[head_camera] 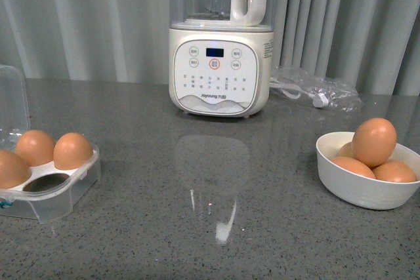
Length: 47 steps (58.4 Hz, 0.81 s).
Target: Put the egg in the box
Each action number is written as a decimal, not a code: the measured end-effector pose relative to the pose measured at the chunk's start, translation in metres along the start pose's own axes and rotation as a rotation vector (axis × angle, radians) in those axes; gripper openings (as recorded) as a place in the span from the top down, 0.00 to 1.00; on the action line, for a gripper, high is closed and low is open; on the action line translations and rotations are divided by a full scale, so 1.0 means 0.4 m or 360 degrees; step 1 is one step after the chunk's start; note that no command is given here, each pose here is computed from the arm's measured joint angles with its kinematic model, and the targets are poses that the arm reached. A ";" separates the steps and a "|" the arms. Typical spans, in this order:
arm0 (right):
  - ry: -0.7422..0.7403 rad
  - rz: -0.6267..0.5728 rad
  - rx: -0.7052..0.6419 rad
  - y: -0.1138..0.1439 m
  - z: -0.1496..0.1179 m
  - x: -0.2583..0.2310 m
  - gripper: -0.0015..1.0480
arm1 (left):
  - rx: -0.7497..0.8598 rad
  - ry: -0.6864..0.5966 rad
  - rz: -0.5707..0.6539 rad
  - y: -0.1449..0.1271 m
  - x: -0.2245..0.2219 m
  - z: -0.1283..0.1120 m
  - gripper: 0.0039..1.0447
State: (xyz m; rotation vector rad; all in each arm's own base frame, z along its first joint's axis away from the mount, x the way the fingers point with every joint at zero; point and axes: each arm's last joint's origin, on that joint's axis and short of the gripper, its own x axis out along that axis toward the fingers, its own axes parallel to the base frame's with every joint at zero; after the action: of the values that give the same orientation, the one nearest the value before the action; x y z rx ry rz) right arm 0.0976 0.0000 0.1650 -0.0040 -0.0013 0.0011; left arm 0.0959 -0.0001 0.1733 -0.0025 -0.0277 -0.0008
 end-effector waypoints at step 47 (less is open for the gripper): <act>-0.0173 -0.0150 -0.0039 0.018 0.191 0.244 0.07 | 0.0001 0.0000 -0.0001 0.000 0.000 0.000 0.06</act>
State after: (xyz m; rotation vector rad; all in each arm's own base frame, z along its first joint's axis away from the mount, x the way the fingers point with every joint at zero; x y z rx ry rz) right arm 0.1953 0.0076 0.2416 -0.0285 -0.1103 -0.0930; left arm 0.0959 -0.0001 0.1733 -0.0021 -0.0277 -0.0012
